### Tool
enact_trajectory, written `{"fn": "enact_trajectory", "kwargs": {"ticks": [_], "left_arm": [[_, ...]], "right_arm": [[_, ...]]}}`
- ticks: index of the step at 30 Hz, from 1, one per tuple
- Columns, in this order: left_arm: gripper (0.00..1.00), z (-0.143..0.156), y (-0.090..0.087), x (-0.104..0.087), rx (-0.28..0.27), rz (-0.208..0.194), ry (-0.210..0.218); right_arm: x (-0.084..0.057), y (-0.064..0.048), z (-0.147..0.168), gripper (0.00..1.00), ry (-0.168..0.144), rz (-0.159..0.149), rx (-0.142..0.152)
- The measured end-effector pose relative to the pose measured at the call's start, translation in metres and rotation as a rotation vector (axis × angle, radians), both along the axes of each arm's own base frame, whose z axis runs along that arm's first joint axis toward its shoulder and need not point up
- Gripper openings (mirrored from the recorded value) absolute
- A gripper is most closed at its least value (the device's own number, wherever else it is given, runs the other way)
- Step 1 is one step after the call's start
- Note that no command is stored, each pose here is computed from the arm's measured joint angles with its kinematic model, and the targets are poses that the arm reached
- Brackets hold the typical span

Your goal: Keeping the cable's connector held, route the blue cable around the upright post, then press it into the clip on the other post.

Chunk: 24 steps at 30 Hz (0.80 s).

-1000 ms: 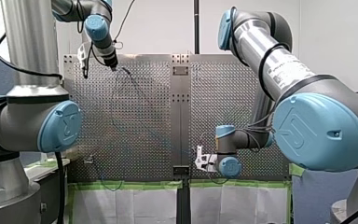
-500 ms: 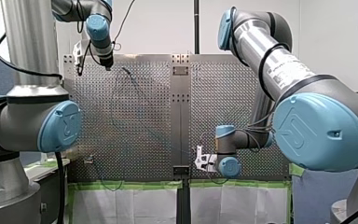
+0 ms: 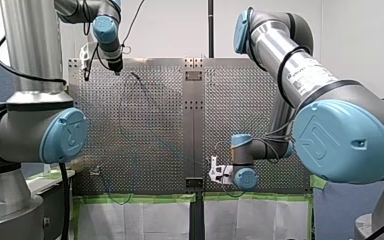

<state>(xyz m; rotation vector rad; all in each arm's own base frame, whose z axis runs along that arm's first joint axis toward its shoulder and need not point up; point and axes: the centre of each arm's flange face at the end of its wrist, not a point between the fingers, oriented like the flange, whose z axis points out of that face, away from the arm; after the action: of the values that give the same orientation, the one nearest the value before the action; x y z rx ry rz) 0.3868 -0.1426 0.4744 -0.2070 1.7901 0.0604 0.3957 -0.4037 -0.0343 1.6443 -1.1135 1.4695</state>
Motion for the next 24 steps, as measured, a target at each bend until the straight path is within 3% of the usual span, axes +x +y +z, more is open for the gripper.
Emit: {"fn": "enact_trajectory", "kwargs": {"ticks": [9,19,24], "left_arm": [[1.00,-0.010,-0.027,0.014,0.077,-0.097,0.027],[1.00,-0.011,-0.066,0.041,0.177,-0.126,-0.024],[1.00,-0.030,-0.092,0.051,0.231,-0.174,-0.026]], "right_arm": [[0.000,0.001,0.000,0.00,0.003,0.000,0.004],[-0.002,-0.001,0.000,0.00,0.000,-0.005,0.006],[-0.002,-0.002,0.000,0.00,-0.001,-0.006,0.005]]}}
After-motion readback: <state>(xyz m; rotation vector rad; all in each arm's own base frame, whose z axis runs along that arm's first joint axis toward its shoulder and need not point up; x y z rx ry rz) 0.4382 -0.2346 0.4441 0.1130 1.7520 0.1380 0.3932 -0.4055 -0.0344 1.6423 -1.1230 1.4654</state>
